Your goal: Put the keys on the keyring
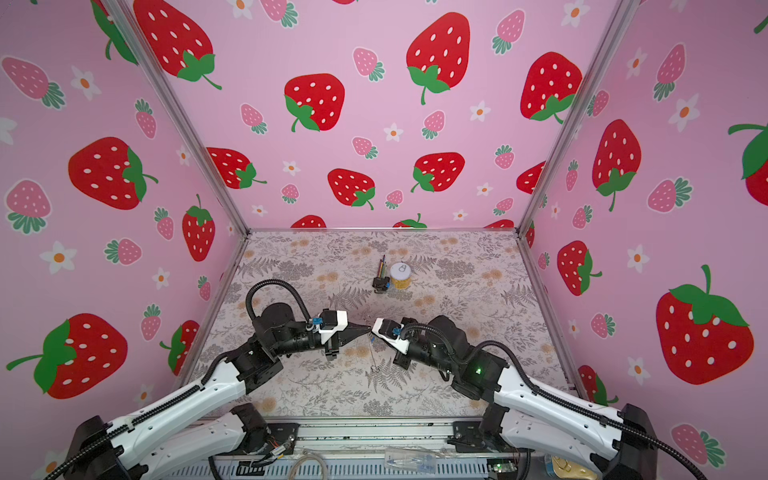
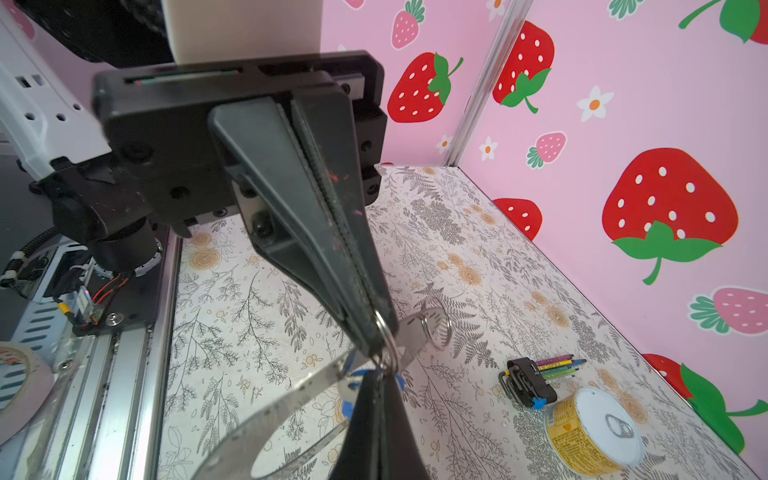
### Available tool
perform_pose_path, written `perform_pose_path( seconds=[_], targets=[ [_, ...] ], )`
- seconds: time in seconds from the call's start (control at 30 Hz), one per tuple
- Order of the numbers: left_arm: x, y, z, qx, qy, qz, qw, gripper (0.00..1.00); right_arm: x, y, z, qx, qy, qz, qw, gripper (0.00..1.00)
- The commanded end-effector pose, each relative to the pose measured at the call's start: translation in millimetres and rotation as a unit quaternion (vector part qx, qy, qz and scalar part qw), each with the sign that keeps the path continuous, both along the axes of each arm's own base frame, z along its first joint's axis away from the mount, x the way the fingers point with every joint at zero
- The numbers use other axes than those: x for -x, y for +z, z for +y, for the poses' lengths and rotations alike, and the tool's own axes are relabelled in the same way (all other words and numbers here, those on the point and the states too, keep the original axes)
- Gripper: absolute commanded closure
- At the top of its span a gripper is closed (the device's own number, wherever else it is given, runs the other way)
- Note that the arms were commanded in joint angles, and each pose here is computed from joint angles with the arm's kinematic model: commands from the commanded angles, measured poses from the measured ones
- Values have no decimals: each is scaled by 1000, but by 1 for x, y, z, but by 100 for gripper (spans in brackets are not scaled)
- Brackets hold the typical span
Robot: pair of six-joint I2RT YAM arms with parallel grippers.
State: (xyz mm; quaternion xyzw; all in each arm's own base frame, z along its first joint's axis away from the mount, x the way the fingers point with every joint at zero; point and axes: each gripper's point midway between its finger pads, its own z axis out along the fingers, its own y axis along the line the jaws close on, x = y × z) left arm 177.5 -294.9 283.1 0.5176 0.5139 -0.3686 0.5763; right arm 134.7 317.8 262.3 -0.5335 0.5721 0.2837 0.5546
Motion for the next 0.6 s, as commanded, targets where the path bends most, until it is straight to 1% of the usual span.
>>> perform_pose_path(
  seconds=[0.0, 0.13, 0.3, 0.33, 0.43, 0.57],
  targets=[
    [-13, 21, -3, 41, 44, -30, 998, 100, 3, 9, 5, 2, 0, -9, 1000, 100],
    [-18, 23, -5, 54, 71, -44, 995, 100, 5, 13, 6, -4, -3, -11, 1000, 100],
    [-17, 23, -9, 53, 73, -49, 995, 100, 9, 16, 7, -12, -1, -13, 1000, 100],
    [-16, 22, -9, 51, 71, -49, 995, 100, 9, 17, 4, -12, -3, -14, 1000, 97],
    [-7, 24, -9, 49, 47, -53, 996, 100, 11, 21, -8, -21, -12, -24, 999, 91],
    [12, 27, -14, 49, -20, -42, 998, 100, 19, 32, -28, -54, -12, -33, 998, 82]
  ],
)
